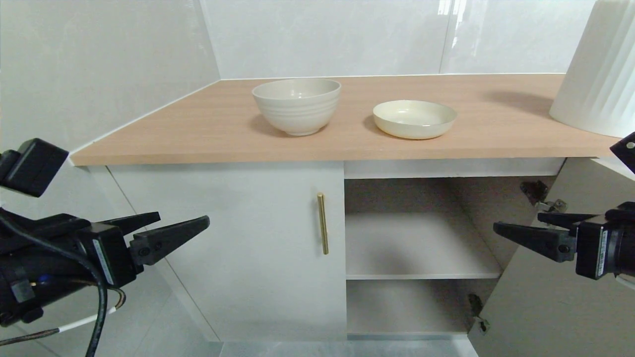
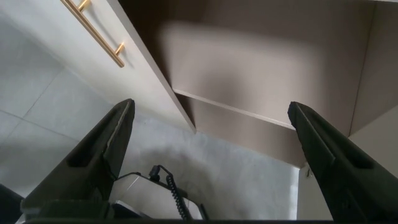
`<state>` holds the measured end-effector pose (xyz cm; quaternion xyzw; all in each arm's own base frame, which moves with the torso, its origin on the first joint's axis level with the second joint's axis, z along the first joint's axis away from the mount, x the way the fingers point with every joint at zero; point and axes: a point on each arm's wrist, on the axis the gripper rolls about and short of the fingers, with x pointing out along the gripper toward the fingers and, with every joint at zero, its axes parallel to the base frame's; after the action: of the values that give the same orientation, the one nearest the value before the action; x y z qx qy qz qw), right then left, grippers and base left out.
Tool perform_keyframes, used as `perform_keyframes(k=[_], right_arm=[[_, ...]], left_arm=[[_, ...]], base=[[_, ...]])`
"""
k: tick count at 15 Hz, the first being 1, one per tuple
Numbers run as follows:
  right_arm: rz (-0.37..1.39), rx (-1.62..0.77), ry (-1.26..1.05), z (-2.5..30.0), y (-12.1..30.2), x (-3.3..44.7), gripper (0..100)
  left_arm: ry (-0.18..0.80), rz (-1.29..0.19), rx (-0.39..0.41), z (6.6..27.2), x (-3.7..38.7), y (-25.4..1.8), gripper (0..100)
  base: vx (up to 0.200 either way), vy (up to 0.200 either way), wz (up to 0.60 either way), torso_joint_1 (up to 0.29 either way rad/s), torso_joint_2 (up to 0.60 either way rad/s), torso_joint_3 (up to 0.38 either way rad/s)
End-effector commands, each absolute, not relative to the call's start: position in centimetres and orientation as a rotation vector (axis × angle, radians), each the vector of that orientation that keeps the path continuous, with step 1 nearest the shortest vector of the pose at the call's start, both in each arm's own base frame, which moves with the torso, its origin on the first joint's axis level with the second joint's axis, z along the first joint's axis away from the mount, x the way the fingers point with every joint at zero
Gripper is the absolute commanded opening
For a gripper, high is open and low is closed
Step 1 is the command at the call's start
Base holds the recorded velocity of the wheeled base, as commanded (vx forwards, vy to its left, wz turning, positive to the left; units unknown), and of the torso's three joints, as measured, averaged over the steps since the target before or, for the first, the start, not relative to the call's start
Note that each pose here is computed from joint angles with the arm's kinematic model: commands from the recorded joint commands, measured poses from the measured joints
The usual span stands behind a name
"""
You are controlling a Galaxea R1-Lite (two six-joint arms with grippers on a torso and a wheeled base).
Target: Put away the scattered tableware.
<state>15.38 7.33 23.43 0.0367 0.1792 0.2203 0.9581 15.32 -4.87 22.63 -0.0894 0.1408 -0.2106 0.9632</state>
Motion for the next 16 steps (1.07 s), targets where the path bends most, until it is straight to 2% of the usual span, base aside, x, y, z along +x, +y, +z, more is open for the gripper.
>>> perform_keyframes(k=[1, 5, 12, 16], right_arm=[[0.447, 0.074, 0.363, 23.4, 7.4, 15.4, 100], [0.447, 0.073, 0.367, 23.3, 7.4, 15.5, 100], [0.453, 0.049, 0.374, 23.0, 7.4, 15.5, 100], [0.411, 0.042, 0.373, 24.4, 8.8, 20.7, 100]], left_arm=[[0.288, -0.427, -0.181, 22.6, 15.4, -4.9, 100], [0.293, -0.442, -0.183, 22.5, 15.4, -4.9, 100], [0.293, -0.446, -0.180, 22.6, 15.5, -5.0, 100], [0.295, -0.443, -0.178, 24.9, 19.8, -6.2, 100]], base=[[0.000, 0.000, 0.00, 0.027, -0.19, -0.173], [0.000, 0.000, 0.00, 0.089, -0.27, -0.292], [0.000, 0.000, 0.00, 0.141, -0.51, -0.301], [0.000, 0.000, 0.00, 0.187, -0.48, -0.292]])
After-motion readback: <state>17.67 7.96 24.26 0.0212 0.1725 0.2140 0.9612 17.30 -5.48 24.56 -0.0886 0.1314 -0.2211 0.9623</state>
